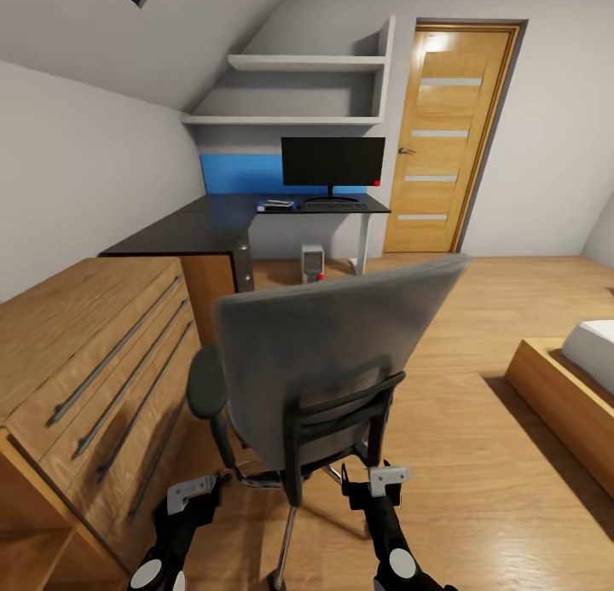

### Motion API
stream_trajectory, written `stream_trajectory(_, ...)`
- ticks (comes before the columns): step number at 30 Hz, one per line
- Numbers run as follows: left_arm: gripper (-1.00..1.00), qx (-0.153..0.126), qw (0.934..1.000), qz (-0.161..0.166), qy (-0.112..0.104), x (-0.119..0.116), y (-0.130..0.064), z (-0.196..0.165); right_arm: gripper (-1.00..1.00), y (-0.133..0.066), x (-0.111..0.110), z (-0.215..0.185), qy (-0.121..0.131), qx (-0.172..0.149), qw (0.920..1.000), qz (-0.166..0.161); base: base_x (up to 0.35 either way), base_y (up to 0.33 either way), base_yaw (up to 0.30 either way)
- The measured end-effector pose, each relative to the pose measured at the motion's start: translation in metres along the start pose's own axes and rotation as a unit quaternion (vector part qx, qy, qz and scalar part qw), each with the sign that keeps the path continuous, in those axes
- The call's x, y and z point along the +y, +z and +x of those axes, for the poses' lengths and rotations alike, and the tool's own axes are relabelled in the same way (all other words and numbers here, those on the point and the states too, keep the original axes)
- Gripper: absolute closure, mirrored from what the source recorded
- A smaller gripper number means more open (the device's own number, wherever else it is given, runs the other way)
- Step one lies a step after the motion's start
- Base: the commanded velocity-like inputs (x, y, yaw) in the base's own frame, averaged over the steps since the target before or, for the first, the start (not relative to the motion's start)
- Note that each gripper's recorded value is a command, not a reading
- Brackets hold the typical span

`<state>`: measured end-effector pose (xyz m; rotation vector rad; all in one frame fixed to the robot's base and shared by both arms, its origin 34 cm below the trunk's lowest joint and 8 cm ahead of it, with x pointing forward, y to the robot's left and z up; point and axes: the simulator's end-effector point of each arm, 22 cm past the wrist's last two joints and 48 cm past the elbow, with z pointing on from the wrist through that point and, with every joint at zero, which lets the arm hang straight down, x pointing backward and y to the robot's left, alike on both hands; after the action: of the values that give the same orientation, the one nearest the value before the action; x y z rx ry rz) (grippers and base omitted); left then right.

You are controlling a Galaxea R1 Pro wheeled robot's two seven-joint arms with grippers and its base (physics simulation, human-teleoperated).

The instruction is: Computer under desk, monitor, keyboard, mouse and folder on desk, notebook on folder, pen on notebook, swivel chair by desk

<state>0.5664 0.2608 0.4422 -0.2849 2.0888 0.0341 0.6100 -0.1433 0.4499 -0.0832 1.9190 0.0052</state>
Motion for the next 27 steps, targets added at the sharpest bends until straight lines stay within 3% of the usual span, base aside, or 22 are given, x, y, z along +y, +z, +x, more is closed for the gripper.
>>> stream_trajectory(7, -1.0, 0.0, 1.0, 0.0, 0.0, -0.0002, -0.0001, -0.0001, -1.0, 0.0, 0.0002, -0.0004, -0.002, -0.001, 1.0, -0.001, 0.117, 0.162, 0.0)
stream_trajectory(21, -1.0, 0.001, 1.0, 0.0, 0.0, -0.0004, 0.0, 0.0008, -1.0, 0.0, 0.0005, -0.0006, -0.003, -0.001, 1.0, -0.001, 0.02, 0.01, 0.0)
stream_trajectory(27, -1.0, 0.0, 1.0, 0.001, 0.0, -0.0007, -0.0001, 0.0004, -1.0, -0.0001, 0.0003, -0.0008, -0.003, -0.001, 1.0, -0.001, 0.165, 0.0, 0.0)
